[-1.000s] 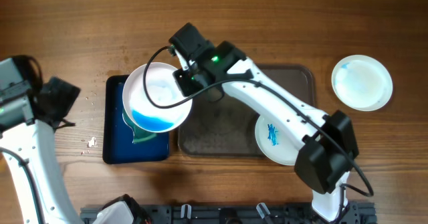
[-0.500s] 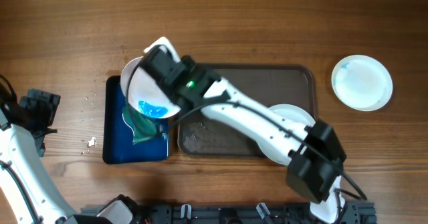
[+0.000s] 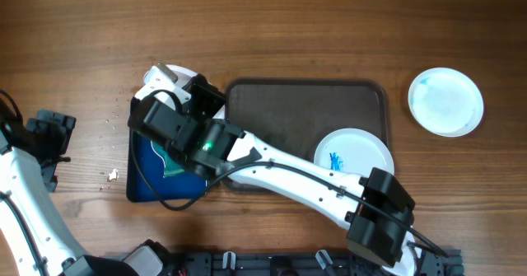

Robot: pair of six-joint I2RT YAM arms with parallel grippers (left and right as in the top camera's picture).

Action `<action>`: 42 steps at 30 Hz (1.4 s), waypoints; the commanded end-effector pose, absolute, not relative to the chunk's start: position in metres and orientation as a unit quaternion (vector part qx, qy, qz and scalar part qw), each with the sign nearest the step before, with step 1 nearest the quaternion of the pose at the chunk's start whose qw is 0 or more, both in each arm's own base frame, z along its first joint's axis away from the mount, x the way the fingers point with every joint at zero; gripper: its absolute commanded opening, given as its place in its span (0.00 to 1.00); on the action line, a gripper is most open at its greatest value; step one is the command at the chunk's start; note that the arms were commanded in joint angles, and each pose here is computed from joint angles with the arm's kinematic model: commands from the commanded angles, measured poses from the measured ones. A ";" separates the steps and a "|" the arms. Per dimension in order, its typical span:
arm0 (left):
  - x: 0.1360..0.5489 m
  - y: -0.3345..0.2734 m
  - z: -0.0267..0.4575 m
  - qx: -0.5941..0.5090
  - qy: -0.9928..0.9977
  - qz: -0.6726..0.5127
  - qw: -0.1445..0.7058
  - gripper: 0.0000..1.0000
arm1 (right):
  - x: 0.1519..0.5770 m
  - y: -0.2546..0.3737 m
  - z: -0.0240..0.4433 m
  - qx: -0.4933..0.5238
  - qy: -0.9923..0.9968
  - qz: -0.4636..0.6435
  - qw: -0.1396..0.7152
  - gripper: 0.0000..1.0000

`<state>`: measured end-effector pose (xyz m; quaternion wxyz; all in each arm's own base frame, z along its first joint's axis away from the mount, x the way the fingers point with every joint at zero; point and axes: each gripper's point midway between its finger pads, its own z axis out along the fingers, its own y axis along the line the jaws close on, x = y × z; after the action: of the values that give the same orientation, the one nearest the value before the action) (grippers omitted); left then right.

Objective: Clean dirty plates on tray and stack at the side
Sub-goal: 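Tilt the plate over the blue tray with the right gripper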

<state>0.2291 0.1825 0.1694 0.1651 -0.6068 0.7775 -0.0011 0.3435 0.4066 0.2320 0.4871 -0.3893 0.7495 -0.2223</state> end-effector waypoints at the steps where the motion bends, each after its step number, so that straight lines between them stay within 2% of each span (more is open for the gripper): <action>1: 0.230 0.184 0.171 -0.612 0.773 -0.007 0.166 1.00 | 0.342 0.411 0.250 -0.399 0.721 -0.261 0.502 0.05; 11: 0.230 0.183 0.170 -0.612 0.773 -0.007 0.165 1.00 | 0.339 0.416 0.264 -0.431 0.681 -0.309 0.505 0.05; 32: 0.229 0.182 0.170 -0.613 0.773 -0.008 0.162 1.00 | 0.330 0.426 0.311 -0.404 0.634 -0.369 0.547 0.05; 38: 0.228 0.181 0.169 -0.613 0.774 -0.010 0.159 1.00 | 0.329 0.433 0.296 -0.382 0.668 -0.298 0.564 0.04; 42: 0.230 0.179 0.169 -0.612 0.775 -0.017 0.159 1.00 | 0.309 0.457 0.247 -0.484 0.680 -0.209 0.509 0.04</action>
<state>0.2276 0.1789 0.1683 0.1578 -0.6069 0.7790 -0.0065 0.3252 0.4309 0.2740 0.5237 -0.4436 0.6581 -0.3097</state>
